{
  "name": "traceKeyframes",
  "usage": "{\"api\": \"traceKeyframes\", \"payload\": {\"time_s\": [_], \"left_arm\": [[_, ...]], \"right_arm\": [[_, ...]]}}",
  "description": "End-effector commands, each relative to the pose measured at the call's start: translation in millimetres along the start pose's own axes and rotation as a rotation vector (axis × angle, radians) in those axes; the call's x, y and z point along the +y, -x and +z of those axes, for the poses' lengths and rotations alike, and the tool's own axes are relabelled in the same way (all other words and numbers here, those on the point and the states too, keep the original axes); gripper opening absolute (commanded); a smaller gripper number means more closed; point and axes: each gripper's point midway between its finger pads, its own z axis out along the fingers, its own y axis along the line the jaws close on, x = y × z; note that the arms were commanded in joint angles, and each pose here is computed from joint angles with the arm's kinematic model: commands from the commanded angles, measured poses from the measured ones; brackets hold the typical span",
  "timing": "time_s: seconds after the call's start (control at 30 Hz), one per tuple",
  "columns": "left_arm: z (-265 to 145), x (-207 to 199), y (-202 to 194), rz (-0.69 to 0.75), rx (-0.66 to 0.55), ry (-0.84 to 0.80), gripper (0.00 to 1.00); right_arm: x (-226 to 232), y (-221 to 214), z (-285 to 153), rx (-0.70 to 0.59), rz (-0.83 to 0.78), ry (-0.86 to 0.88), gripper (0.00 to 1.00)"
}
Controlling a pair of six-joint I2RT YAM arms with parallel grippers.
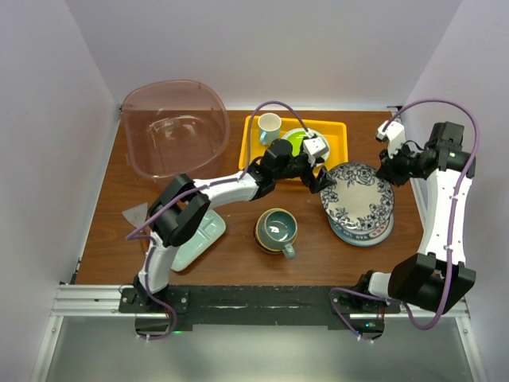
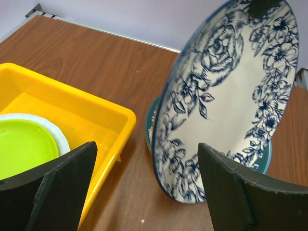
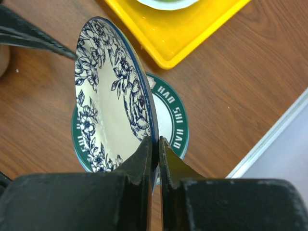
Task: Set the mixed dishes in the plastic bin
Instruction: Pick up the plate at the center of the board.
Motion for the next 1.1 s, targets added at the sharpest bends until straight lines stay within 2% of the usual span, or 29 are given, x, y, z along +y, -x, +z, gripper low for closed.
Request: {"api": "traceKeyframes", "payload": {"time_s": [0.0, 0.17, 0.27, 0.37, 0.4, 0.43, 0.47, 0.5, 0.7, 0.8, 0.83, 0.87, 0.97, 1.0, 1.07], "left_arm": [[10.2, 6.0, 31.5, 0.075, -0.081, 0.009, 0.9], [10.3, -9.2, 24.0, 0.061, -0.064, -0.088, 0.85], [8.9, -19.8, 26.6, 0.038, -0.074, -0.156, 0.77], [5.9, -23.7, 31.4, 0.024, -0.087, -0.202, 0.5], [4.6, -24.9, 32.5, 0.018, -0.092, -0.209, 0.32], [0.8, -27.4, 39.6, 0.003, -0.106, -0.223, 0.24], [-3.2, -26.1, 43.8, 0.001, -0.128, -0.226, 0.08], [-8.4, -27.9, 53.9, 0.0, -0.15, -0.233, 0.0], [-40.3, -12.5, 100.8, -0.105, -0.236, -0.181, 0.0], [-56.8, -0.6, 120.9, -0.203, -0.261, -0.139, 0.0], [-60.5, 0.6, 125.3, -0.251, -0.264, -0.133, 0.0], [-65.8, 5.5, 127.6, -0.275, -0.265, -0.117, 0.0], [-83.9, 16.1, 141.5, -0.348, -0.292, -0.068, 0.0], [-93.0, 16.9, 152.5, -0.357, -0.314, -0.053, 0.0], [-105.1, 25.0, 152.7, -0.408, -0.321, -0.019, 0.0]], "right_arm": [[12.5, 41.5, -19.8, -0.154, -0.11, 0.015, 0.0], [17.6, 50.3, -23.3, -0.186, -0.115, 0.038, 0.0], [20.1, 56.9, -24.4, -0.209, -0.113, 0.056, 0.0], [22.6, 63.1, -26.1, -0.23, -0.105, 0.068, 0.0], [22.5, 65.0, -26.3, -0.237, -0.103, 0.071, 0.0], [21.9, 66.0, -26.3, -0.24, -0.096, 0.07, 0.0], [20.8, 66.7, -25.9, -0.242, -0.089, 0.068, 0.0], [19.5, 67.3, -25.5, -0.242, -0.065, 0.065, 0.0], [7.8, 82.6, -28.3, -0.274, 0.047, 0.039, 0.0], [3.2, 92.7, -31.2, -0.295, 0.115, 0.035, 0.0], [1.8, 93.0, -29.2, -0.292, 0.139, 0.046, 0.05], [2.5, 95.1, -29.0, -0.296, 0.158, 0.059, 0.24], [4.8, 104.3, -31.5, -0.311, 0.212, 0.102, 0.52], [4.5, 109.0, -33.7, -0.319, 0.237, 0.108, 0.67], [4.9, 114.4, -34.7, -0.334, 0.261, 0.127, 0.81]]}}
